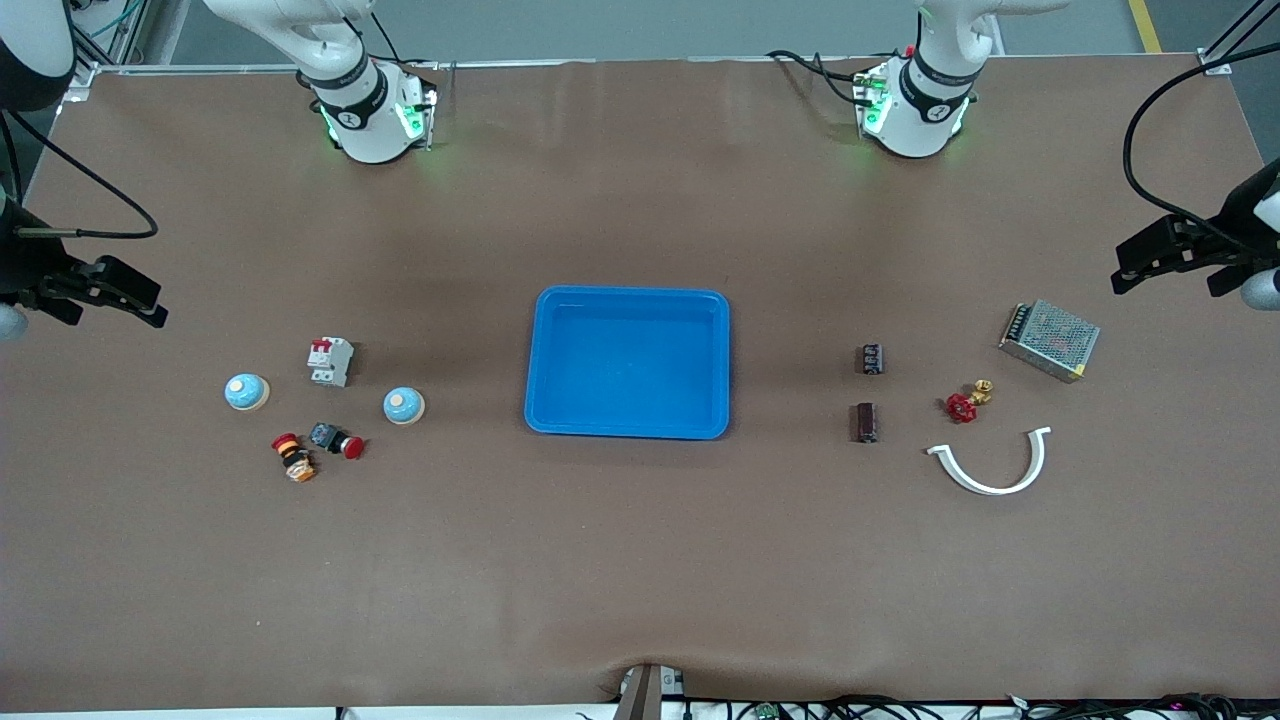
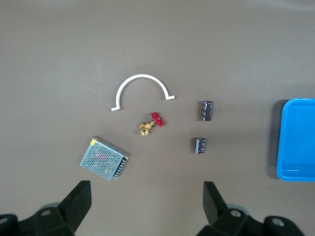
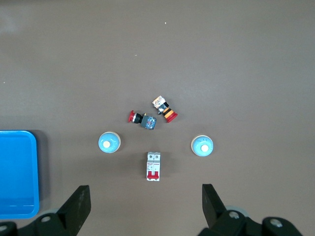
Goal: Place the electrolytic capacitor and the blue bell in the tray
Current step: 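Move the right gripper toward a blue bell while the left gripper reaches the capacitors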
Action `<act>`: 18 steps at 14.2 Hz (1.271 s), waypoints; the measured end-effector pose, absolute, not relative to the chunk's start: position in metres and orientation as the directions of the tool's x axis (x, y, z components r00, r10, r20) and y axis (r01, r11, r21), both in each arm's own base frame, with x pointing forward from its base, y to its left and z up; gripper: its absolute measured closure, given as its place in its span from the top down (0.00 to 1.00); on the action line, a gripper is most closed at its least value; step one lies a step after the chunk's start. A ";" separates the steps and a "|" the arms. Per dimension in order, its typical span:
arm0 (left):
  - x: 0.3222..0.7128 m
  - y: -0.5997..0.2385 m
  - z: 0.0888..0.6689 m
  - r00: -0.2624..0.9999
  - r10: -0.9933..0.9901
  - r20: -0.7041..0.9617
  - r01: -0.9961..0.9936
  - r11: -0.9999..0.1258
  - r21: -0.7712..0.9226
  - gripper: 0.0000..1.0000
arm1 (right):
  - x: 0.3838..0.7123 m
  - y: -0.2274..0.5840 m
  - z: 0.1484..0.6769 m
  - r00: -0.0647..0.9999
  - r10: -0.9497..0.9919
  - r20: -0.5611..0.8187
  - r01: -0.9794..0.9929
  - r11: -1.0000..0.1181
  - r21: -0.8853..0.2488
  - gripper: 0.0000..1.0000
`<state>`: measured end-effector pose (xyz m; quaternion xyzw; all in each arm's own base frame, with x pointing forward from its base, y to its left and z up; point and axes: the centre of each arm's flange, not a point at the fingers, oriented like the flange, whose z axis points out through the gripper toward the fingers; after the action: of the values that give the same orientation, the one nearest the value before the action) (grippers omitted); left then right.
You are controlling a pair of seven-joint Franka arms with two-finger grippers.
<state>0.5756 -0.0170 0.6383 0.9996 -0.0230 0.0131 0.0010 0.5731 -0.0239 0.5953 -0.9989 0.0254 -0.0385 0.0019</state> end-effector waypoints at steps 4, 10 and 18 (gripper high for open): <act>0.574 -0.011 0.642 0.999 -0.037 0.033 -0.037 -0.999 0.001 1.00 | 0.573 -0.023 0.595 0.996 -0.050 0.077 -0.050 -0.999 -0.006 1.00; 0.585 -0.004 0.622 1.000 -0.015 0.007 -0.015 -1.000 -0.008 1.00 | 0.573 -0.023 0.595 0.996 -0.050 0.077 -0.050 -0.999 -0.006 1.00; 0.592 -0.010 0.588 1.000 -0.019 -0.009 -0.018 -1.000 0.018 1.00 | 0.595 -0.012 0.548 0.999 -0.031 0.018 -0.031 -1.000 -0.002 1.00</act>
<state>0.5922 -0.0098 0.5879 0.9999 -0.0092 -0.0046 0.0088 0.5948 -0.0120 0.5476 -0.9998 0.0153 -0.0091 0.0011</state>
